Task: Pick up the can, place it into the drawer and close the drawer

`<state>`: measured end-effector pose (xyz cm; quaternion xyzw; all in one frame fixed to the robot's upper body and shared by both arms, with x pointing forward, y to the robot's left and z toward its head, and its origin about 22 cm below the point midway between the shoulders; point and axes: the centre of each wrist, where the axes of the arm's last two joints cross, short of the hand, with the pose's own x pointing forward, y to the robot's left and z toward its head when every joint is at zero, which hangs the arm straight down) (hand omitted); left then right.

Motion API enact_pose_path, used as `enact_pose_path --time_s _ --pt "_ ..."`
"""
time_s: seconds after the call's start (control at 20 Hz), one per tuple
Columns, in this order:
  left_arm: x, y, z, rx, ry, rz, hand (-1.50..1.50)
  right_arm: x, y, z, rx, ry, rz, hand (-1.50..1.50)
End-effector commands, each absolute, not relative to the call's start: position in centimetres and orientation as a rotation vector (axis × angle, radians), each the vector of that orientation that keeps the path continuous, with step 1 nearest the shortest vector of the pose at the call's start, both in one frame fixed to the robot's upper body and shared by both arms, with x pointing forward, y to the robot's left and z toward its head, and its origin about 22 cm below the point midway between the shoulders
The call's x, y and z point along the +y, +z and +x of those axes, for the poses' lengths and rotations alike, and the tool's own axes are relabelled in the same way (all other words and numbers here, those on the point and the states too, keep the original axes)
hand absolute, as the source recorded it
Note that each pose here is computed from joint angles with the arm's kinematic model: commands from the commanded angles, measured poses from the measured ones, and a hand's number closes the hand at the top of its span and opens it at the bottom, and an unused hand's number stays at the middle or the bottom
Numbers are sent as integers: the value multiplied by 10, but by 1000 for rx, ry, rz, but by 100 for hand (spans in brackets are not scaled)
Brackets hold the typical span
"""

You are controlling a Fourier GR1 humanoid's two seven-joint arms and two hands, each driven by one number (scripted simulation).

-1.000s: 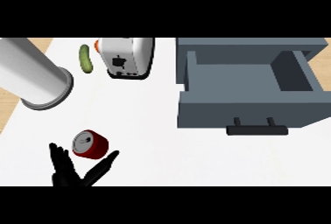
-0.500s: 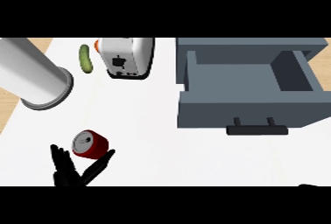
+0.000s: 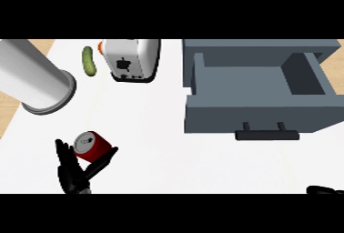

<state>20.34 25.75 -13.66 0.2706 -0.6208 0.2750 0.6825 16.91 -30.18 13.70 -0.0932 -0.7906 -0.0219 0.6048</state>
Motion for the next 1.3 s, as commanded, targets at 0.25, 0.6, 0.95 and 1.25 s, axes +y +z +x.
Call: enact_pose_path --time_s 0.25,0.6,0.95,1.25 --pt "267 -143 219 -1434 560 477 150 -302 145 171 -1836 -56 -227 -150" --pt "272 -143 245 -1504 540 404 150 -285 139 163 -1851 -80 -227 -150" --pt "260 -105 284 -1595 465 294 150 -299 124 166 -1868 -59 -253 -150" --pt "216 -84 328 -1628 134 -36 150 -289 143 180 -1865 -38 -233 -150"
